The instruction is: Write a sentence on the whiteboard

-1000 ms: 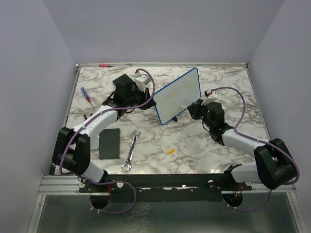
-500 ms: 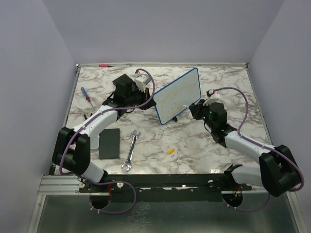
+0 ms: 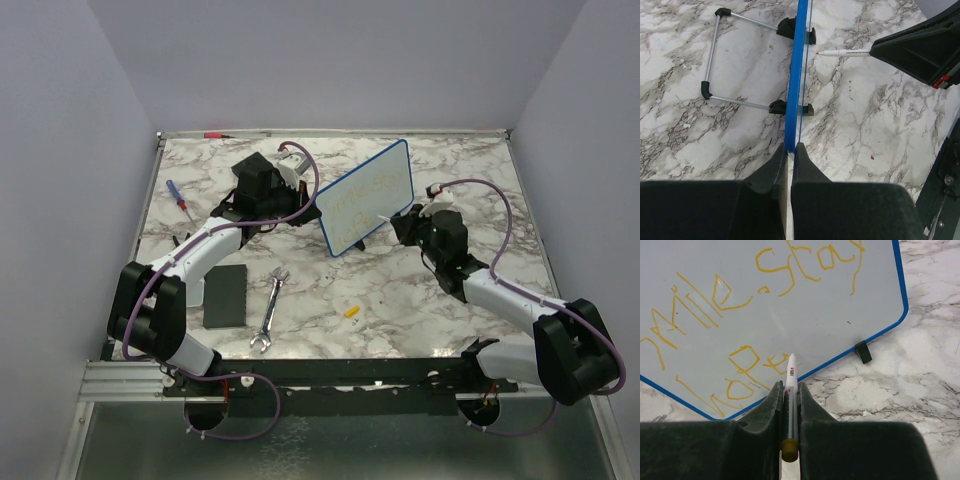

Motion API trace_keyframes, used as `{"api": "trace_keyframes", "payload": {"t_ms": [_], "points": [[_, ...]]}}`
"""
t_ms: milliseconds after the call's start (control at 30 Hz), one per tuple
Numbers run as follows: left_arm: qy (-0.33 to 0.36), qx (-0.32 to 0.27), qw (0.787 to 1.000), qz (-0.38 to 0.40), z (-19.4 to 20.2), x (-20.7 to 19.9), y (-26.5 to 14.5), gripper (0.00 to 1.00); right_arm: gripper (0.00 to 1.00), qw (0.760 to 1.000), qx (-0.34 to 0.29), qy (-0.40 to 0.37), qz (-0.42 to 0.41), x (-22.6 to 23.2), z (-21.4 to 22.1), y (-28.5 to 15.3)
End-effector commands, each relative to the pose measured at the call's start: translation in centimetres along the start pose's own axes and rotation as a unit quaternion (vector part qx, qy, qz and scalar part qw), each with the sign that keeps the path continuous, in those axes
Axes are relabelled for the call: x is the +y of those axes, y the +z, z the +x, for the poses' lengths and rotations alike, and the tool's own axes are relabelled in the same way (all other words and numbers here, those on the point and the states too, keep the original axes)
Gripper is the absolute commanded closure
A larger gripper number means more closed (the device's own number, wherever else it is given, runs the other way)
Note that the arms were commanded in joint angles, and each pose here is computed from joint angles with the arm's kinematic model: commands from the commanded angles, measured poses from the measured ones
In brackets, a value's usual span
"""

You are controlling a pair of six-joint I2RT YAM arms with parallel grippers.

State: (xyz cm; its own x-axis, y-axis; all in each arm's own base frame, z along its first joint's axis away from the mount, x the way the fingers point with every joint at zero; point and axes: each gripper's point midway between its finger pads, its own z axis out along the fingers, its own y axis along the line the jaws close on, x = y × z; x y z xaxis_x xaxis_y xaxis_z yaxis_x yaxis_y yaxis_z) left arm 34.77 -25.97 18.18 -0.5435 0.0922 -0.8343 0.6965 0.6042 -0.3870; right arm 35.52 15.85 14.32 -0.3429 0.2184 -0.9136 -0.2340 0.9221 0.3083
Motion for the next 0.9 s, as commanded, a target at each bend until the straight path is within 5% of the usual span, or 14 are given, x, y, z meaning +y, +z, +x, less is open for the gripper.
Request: {"api": "trace_keyframes", "payload": {"t_ms": [0,867], "points": [[0.000,0.018,1.000,-0.001,0.8,-0.4,-0.2,1.00,0.99,0.999,-0.035,0.002,0.001,0.4,-2.8,0.3],[0.000,0.019,1.000,0.001,0.9,-0.5,-0.1,1.00,0.99,0.997,-0.054,-0.036,-0.040,2.3,-4.9,2.0]]}}
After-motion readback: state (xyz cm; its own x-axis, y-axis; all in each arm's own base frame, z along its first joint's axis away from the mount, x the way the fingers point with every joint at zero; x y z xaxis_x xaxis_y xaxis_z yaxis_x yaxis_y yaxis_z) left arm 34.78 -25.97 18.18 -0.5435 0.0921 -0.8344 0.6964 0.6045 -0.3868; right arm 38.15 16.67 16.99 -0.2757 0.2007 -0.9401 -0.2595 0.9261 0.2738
